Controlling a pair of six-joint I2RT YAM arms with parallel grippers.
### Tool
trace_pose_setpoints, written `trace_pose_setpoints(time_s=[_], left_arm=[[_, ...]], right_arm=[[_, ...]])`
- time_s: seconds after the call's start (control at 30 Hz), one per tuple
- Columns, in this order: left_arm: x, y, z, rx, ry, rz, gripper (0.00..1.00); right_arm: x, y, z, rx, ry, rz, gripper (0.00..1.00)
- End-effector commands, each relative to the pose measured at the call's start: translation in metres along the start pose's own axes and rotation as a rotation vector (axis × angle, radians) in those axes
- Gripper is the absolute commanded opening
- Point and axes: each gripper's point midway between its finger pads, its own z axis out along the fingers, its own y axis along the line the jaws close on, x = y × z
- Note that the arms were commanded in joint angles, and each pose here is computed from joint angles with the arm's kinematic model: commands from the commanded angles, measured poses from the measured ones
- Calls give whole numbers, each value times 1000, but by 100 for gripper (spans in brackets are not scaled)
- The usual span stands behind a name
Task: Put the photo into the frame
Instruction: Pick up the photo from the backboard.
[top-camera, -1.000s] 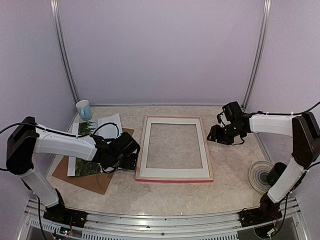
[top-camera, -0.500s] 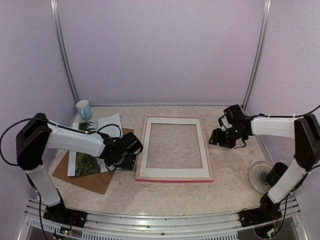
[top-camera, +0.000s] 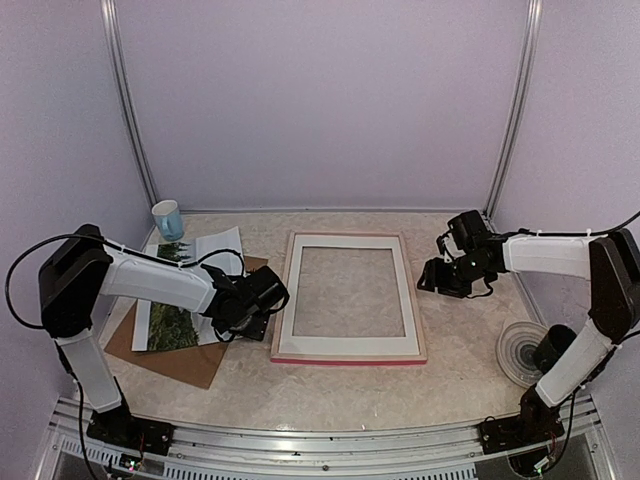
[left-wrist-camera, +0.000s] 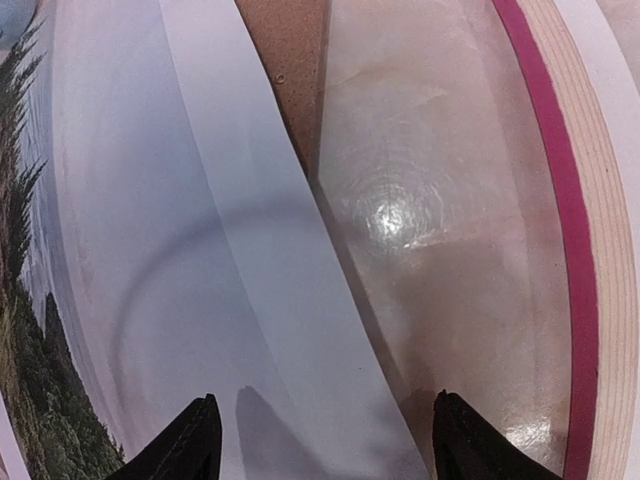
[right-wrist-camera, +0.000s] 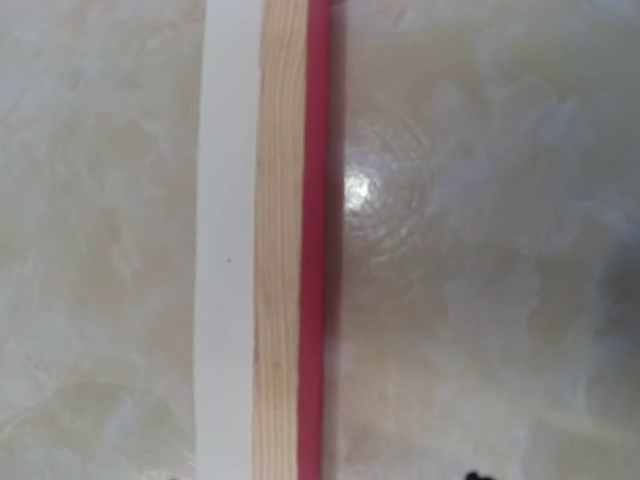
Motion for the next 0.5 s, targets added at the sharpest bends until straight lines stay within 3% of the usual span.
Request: trace_pose_setpoints(time_s=[0.0,0.47], left_arm=[[-5,1,-1,-14,-4,-1,68],[-13,-3,-11,5,-27,-4,44]], right_arm=[[-2,6,-4,-26,-21,-22,61],[-4,8,-6,-29,-24,-28,61]])
